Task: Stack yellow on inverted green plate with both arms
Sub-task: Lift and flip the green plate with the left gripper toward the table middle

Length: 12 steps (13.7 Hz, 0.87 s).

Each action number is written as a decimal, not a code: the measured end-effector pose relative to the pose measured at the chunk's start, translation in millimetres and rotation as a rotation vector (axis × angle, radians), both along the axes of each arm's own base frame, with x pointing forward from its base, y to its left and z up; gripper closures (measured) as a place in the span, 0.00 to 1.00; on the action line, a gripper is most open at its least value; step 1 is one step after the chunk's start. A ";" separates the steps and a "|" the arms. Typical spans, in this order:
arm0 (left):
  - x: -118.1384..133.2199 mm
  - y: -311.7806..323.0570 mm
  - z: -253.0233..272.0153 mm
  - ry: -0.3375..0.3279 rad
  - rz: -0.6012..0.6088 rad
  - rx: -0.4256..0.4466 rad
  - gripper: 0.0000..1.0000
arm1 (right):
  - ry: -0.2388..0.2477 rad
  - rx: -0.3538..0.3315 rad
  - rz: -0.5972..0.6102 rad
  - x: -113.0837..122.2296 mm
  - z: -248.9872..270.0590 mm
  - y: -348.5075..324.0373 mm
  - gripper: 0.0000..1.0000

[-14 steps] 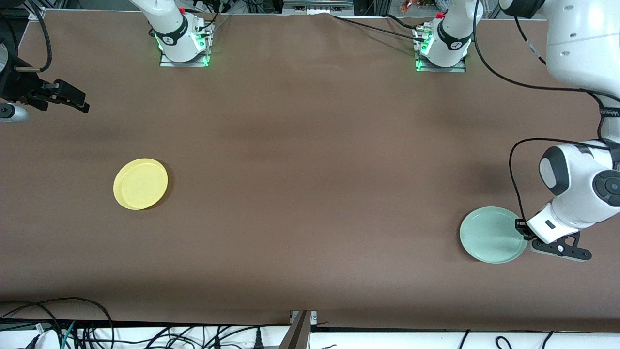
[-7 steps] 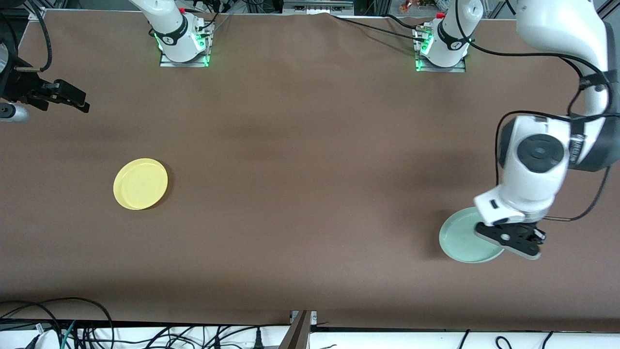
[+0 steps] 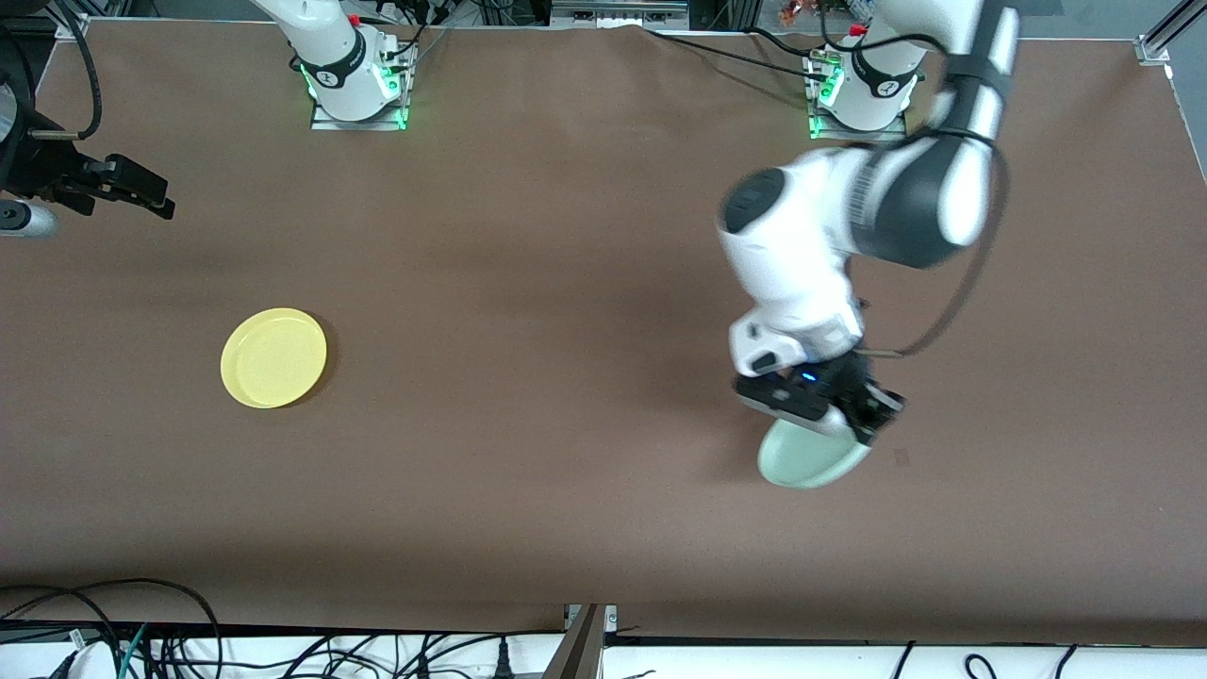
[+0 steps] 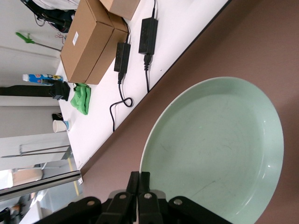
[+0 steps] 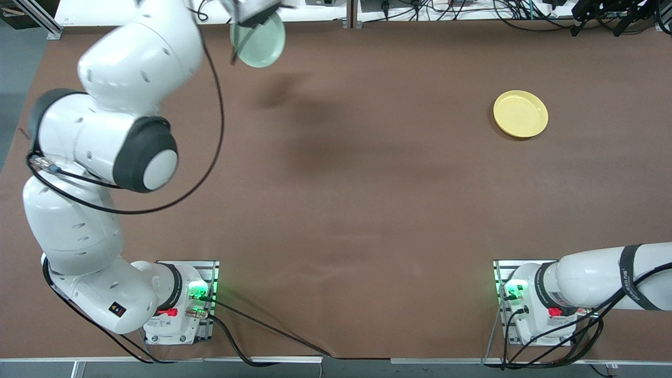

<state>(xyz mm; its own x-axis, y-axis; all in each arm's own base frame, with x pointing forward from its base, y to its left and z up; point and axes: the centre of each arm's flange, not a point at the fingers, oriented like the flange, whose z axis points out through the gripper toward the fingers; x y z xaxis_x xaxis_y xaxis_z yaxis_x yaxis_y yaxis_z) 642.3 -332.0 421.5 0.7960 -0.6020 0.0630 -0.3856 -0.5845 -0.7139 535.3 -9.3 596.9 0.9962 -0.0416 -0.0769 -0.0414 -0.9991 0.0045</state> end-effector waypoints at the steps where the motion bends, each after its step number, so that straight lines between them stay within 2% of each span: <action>1: -14.4 -26.9 -9.6 -0.040 0.012 0.015 0.97 | 0.000 0.000 0.000 0.0 0.0 0.0 0.00; 5: -51.6 -100.3 -46.1 -0.190 0.044 0.068 0.97 | 0.000 0.000 0.000 0.0 0.0 0.1 0.00; 7: -68.4 -132.8 -69.0 -0.288 0.017 0.139 0.97 | 0.000 0.000 0.000 0.0 0.0 0.1 0.00; 9: -95.6 -171.4 -103.6 -0.371 -0.011 0.205 0.97 | 0.006 0.000 0.000 -0.7 -0.5 0.1 0.00; 12: -131.3 -216.4 -151.6 -0.475 -0.072 0.307 0.97 | 0.042 0.001 -0.002 -4.9 -3.1 -1.1 0.00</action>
